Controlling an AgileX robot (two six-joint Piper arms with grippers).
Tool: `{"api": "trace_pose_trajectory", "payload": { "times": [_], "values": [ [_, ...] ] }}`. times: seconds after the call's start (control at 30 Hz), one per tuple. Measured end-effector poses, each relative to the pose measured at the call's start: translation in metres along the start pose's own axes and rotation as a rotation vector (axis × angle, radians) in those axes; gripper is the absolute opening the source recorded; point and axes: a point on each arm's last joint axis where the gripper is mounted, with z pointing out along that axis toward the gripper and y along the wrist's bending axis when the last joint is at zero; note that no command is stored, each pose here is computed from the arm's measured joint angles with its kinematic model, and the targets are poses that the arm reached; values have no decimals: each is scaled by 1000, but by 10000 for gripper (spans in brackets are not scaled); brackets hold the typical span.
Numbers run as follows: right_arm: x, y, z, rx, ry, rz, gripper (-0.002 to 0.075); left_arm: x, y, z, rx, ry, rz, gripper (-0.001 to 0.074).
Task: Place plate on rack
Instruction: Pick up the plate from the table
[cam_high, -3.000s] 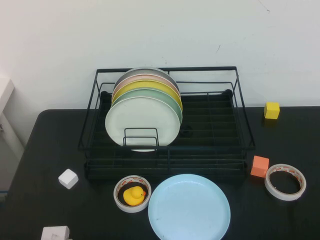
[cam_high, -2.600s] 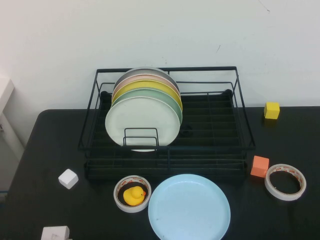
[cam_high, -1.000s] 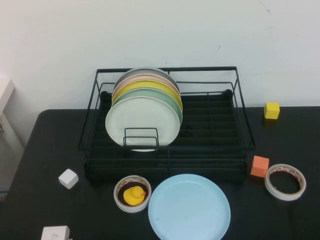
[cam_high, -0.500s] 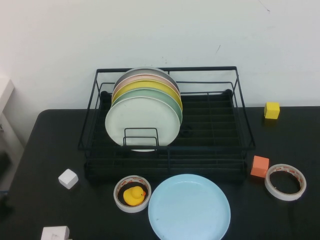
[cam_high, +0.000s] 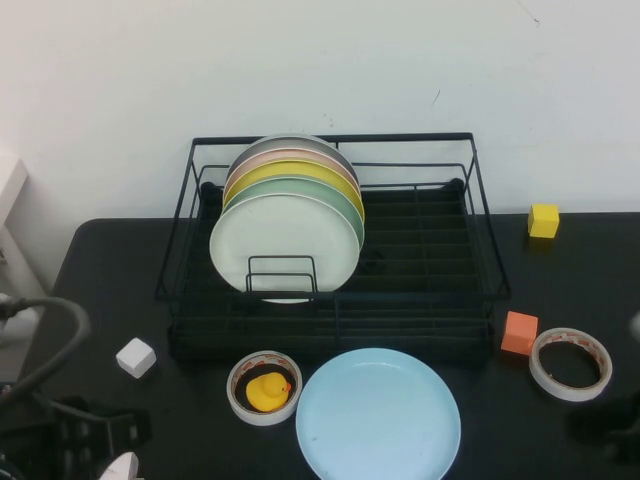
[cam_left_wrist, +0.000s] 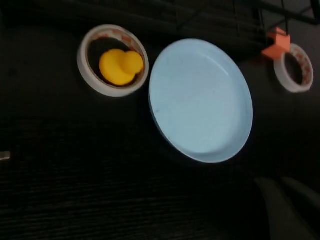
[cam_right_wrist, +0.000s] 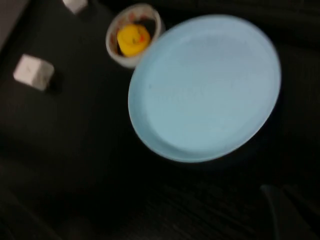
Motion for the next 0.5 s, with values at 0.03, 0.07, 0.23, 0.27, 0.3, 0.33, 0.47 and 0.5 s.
{"api": "trace_pose_trajectory", "payload": {
  "times": [0.03,0.07,0.23,0.27,0.3,0.33,0.47,0.5],
  "values": [
    [0,2,9,-4,23,-4,-2,0,0,1,4,10,10,-1],
    [2,5,19,-17,57,-11,-2,0,0,3,12,18,11,-1],
    [8,39,63,-123,208,-115,-2,-2,-15,-9,102,30,33,-1],
    [10,48,70,-136,232,-161,-2,-3,-19,-13,122,20,54,-1],
    [12,55,77,-145,250,-216,-2,-4,-23,-17,136,5,77,-1],
    [14,61,82,-148,261,-268,-2,-6,-26,-21,149,-16,115,-1],
    [17,66,91,-143,276,-452,-2,-13,-31,-32,138,-121,299,-1],
    [17,64,91,-129,276,-486,-2,-15,-32,-35,130,-156,317,-1]
  ]
}}
